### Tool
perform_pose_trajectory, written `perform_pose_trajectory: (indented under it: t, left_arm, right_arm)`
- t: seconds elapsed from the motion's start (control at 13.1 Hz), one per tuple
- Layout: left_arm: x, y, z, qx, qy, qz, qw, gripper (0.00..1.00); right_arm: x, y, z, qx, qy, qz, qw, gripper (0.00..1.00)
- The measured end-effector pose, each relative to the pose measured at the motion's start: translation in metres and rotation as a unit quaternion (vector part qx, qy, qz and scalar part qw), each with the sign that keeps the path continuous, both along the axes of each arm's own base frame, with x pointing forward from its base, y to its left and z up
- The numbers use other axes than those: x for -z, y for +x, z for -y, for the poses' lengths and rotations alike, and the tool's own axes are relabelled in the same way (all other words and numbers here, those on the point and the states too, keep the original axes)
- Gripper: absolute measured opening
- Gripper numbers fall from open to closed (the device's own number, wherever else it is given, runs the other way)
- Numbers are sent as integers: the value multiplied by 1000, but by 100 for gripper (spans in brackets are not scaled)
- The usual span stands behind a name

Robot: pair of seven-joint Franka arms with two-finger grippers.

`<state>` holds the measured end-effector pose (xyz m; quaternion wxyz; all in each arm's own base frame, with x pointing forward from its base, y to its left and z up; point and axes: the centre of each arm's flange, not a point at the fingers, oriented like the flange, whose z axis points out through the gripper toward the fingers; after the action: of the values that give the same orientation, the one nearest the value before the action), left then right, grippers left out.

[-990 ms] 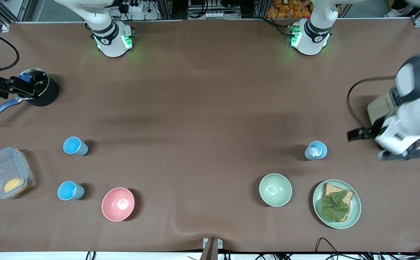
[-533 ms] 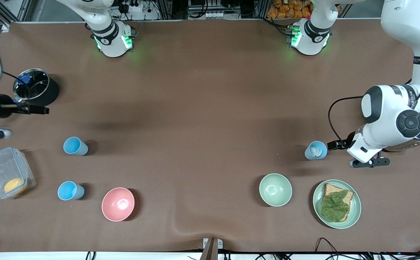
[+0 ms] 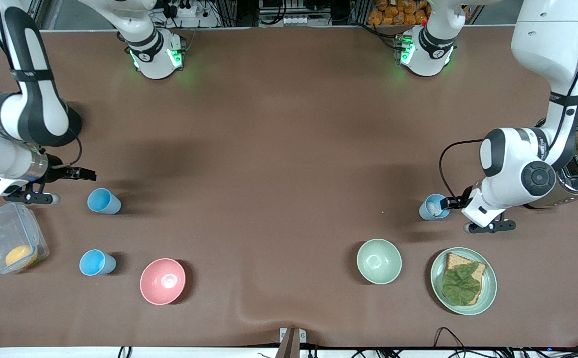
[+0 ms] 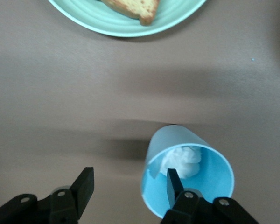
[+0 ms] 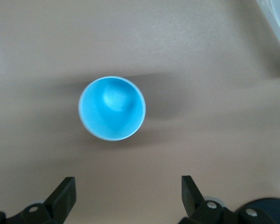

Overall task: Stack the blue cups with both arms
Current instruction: 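Close both grippers around their blue cups, then carry the cup with the left gripper to mid-table while the right gripper lifts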

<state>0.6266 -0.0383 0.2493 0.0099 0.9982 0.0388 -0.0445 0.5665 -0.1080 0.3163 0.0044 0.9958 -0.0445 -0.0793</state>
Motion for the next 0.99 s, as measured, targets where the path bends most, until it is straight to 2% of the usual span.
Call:
perform_pose_trajectory:
  t: [0.23, 0.46, 0.69, 0.84, 0.99]
  left_arm:
    - [7, -2, 6, 0, -5, -7, 1000, 38]
    - [12, -3, 14, -10, -22, -11, 1000, 4]
    - [1, -4, 63, -31, -37, -8, 999, 3]
    - [-16, -15, 139, -76, -52, -8, 996, 3]
    - [-37, -37, 230, -118, -66, -10, 991, 3]
  right_arm:
    - [37, 8, 7, -4, -3, 13, 1000, 100]
    - [62, 11, 10, -3, -4, 10, 1000, 100]
    - [63, 15, 11, -3, -4, 12, 1000, 100]
    - [72, 18, 12, -3, -4, 14, 1000, 100]
    - [84, 20, 12, -3, -5, 15, 1000, 100]
